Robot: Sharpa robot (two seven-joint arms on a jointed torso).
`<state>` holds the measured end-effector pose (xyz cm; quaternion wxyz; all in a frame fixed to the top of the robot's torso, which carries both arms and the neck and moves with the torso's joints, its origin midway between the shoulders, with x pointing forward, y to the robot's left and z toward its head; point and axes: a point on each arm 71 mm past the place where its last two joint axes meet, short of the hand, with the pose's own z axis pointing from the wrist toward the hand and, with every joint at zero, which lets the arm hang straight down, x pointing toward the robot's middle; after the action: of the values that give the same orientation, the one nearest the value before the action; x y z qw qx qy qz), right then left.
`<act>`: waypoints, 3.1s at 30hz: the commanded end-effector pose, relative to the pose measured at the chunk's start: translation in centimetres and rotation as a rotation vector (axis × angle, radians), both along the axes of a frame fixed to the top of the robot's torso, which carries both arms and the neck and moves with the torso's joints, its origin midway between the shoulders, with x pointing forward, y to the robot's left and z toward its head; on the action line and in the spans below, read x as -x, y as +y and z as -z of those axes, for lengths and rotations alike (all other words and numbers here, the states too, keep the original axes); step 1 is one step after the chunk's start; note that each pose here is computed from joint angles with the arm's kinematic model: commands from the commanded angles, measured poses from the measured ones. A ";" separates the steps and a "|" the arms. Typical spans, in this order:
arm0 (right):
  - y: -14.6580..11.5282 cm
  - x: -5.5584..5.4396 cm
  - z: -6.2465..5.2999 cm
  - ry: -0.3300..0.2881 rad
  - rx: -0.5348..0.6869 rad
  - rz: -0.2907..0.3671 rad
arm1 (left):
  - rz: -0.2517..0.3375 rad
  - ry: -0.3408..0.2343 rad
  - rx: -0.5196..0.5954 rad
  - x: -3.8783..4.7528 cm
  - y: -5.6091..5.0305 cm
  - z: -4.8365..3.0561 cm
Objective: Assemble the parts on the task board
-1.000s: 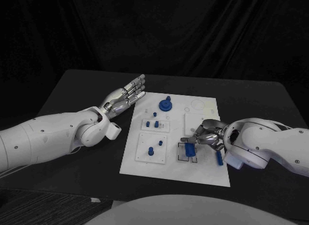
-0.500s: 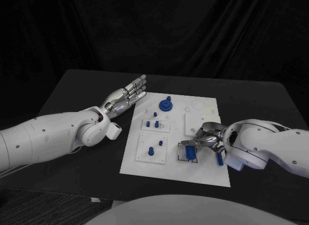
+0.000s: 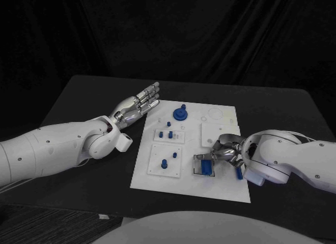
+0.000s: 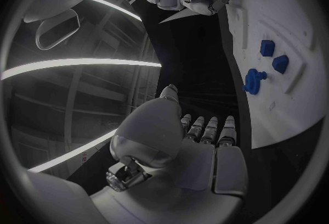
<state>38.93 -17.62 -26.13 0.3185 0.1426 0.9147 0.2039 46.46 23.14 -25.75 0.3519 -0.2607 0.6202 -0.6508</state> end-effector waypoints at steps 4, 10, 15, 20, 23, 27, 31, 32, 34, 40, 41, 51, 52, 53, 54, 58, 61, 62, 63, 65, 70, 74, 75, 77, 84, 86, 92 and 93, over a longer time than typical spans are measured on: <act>-0.1 0.1 0.4 0.010 0.024 -0.002 | 0.016 0.003 0.012 0.10 -0.2 0.04; -0.2 0.1 0.4 0.002 0.016 0.002 | 0.015 0.007 0.009 0.09 -0.1 0.10; -0.1 0.1 0.4 0.001 0.012 -0.005 | 0.018 0.011 0.008 0.09 -0.1 0.17; 0.0 0.1 0.4 0.005 0.011 -0.014 | 0.019 0.015 0.007 0.10 -0.1 0.24; 0.1 0.1 0.4 0.006 0.010 -0.020 | 0.019 0.017 0.006 0.10 -0.1 0.28; 0.1 0.1 0.4 0.008 0.009 -0.025 | 0.019 0.021 0.004 0.09 0.0 0.33; 0.1 0.1 0.4 0.006 0.007 -0.026 | 0.020 0.024 0.003 0.09 0.0 0.37; 0.1 0.1 0.4 0.005 0.006 -0.025 | 0.020 0.024 0.003 0.09 0.0 0.38; 0.0 0.0 0.4 0.001 0.002 -0.023 | 0.021 0.026 0.002 0.08 0.0 0.40; -0.1 0.1 -0.1 -0.041 -0.041 -0.005 | 0.023 0.029 0.002 0.10 0.0 0.46; -0.2 0.1 -0.2 -0.050 -0.050 -0.001 | 0.023 0.029 0.002 0.10 0.0 0.46; -1.6 0.0 -3.0 -0.183 -0.125 0.042 | 0.020 0.030 0.000 0.15 0.1 0.47; -1.9 0.0 -3.3 -0.207 -0.128 0.040 | 0.020 0.030 0.000 0.15 0.1 0.47; -2.0 0.0 -3.6 -0.234 -0.132 0.035 | 0.020 0.030 0.000 0.15 0.1 0.47; -2.1 -0.1 -3.8 -0.256 -0.136 0.030 | 0.020 0.030 0.001 0.15 0.1 0.47; -2.3 -0.2 -4.6 -0.377 -0.163 -0.028 | 0.021 0.030 0.002 0.20 0.2 0.46; -2.3 0.1 -4.9 -0.469 -0.184 -0.091 | 0.021 0.030 0.002 0.21 0.2 0.45; -2.3 0.3 -4.9 -0.488 -0.188 -0.107 | 0.021 0.030 0.002 0.22 0.2 0.45; -2.3 0.4 -4.8 -0.500 -0.191 -0.118 | 0.021 0.030 0.002 0.23 0.2 0.45; -2.2 0.8 -4.6 -0.523 -0.203 -0.153 | 0.021 0.031 0.002 0.25 0.2 0.45; -2.1 1.4 -3.9 -0.528 -0.216 -0.204 | 0.020 0.032 0.002 0.30 0.3 0.46; -2.1 1.9 -3.2 -0.508 -0.218 -0.223 | 0.020 0.033 0.002 0.31 0.3 0.48; -2.1 2.0 -3.1 -0.504 -0.217 -0.226 | 0.021 0.033 0.002 0.31 0.3 0.48; -2.1 2.1 -2.8 -0.496 -0.217 -0.231 | 0.022 0.034 0.002 0.32 0.3 0.49; -1.8 3.0 -2.4 -0.616 -0.138 -0.297 | 0.023 0.035 0.003 0.37 0.3 0.53; -1.8 3.3 -2.3 -0.664 -0.083 -0.323 | 0.023 0.035 0.004 0.39 0.3 0.53; -2.0 4.3 -1.8 -0.751 0.070 -0.353 | 0.019 0.038 0.002 0.48 0.7 0.58; -2.0 4.4 -1.7 -0.754 0.085 -0.354 | 0.020 0.039 0.002 0.49 0.7 0.59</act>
<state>34.47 -19.39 -24.80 0.5464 -0.0792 0.7754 0.3065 46.10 24.06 -26.40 0.3392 -0.2704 0.6321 -0.6421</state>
